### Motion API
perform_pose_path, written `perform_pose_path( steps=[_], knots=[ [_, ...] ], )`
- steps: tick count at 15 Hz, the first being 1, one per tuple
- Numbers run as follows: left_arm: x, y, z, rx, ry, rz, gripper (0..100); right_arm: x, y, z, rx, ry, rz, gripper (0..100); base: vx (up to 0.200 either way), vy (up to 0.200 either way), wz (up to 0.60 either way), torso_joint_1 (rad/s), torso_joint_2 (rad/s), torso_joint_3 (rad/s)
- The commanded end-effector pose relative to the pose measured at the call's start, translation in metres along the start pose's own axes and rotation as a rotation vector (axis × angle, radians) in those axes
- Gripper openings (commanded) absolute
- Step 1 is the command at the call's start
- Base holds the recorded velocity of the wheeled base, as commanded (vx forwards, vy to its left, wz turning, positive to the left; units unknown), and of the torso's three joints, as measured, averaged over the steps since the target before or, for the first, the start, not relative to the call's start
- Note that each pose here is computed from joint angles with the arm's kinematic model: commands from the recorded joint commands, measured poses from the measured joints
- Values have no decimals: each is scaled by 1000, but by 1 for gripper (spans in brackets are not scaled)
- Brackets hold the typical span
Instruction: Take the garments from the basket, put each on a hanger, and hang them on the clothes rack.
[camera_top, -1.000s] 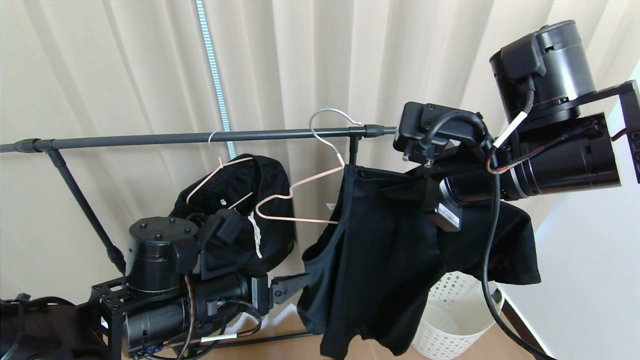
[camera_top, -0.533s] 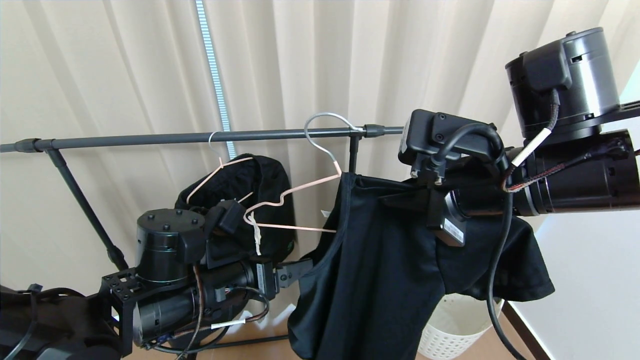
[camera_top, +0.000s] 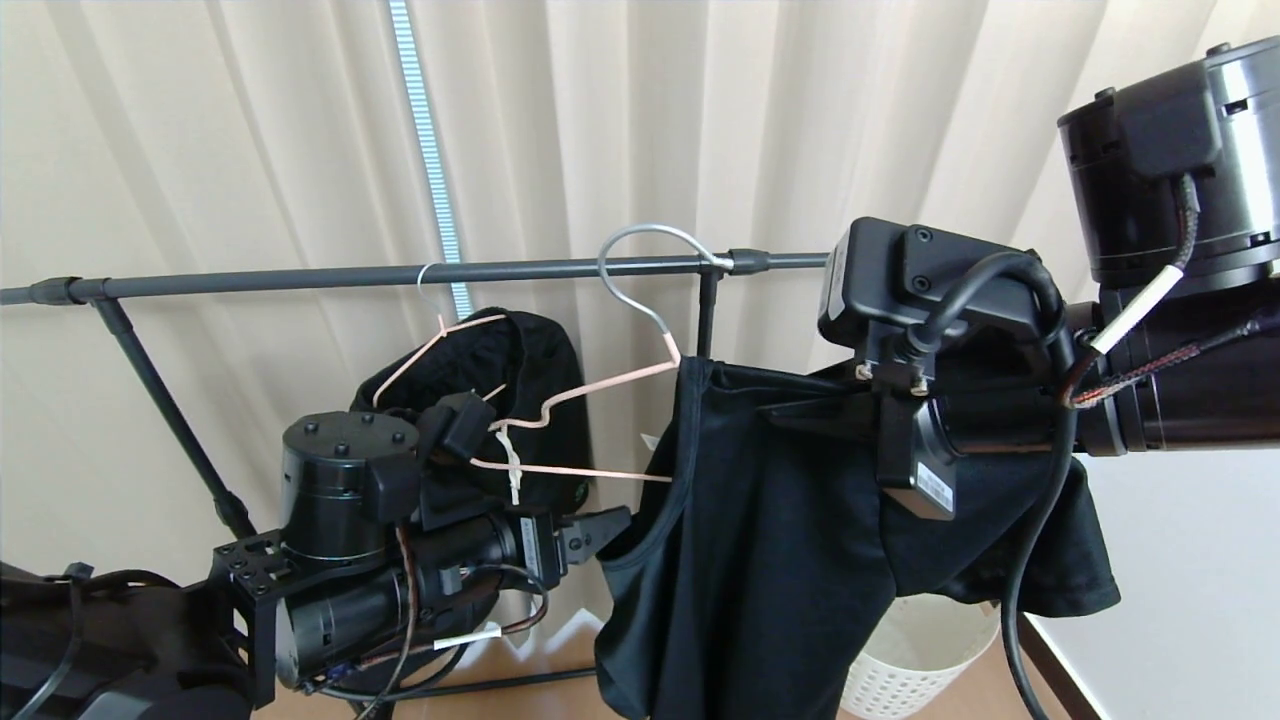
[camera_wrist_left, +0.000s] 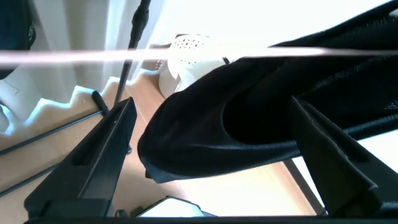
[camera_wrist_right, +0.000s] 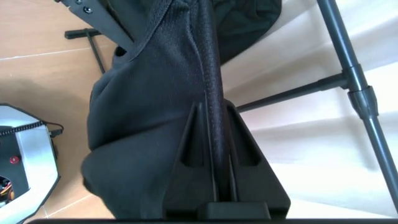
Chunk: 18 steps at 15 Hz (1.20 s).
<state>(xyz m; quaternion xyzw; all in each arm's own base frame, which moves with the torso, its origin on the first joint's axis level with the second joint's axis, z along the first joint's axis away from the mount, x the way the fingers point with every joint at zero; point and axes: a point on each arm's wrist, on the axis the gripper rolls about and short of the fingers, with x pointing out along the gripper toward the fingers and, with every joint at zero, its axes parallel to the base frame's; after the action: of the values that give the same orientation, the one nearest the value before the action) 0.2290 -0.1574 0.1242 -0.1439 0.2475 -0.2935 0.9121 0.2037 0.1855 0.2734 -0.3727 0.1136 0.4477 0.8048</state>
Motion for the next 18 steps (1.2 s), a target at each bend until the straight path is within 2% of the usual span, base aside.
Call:
perform_pose_path(
  steps=[1,7,9,10,11,14,17,18],
  knots=[
    [-1,-1,3,0,-16,8,100,-3,3,0,-5,-7,5,0,0,0,0,0,0,0],
    [7,-12,-22,37,77,-15,100,-4,3,1,5,-11,4,0,0,0,0,0,0,0],
    [5,-11,-30,91,104,-12,100,-5,3,2,24,-15,1,0,0,0,0,0,0,0],
    [4,-10,-37,144,131,-12,100,-5,2,3,31,-18,-2,0,0,0,0,0,0,0],
    [6,-9,-41,170,144,0,100,-5,1,3,35,-28,-11,0,0,0,0,0,0,0],
    [11,-9,-45,183,149,45,100,-6,0,5,35,-43,-22,0,0,0,0,0,0,0],
    [10,-10,-44,182,137,46,100,-5,1,4,35,-39,-22,0,0,0,0,0,0,0],
    [10,-12,-40,179,85,28,100,-4,1,3,36,-35,-20,0,0,0,0,0,0,0]
  ],
)
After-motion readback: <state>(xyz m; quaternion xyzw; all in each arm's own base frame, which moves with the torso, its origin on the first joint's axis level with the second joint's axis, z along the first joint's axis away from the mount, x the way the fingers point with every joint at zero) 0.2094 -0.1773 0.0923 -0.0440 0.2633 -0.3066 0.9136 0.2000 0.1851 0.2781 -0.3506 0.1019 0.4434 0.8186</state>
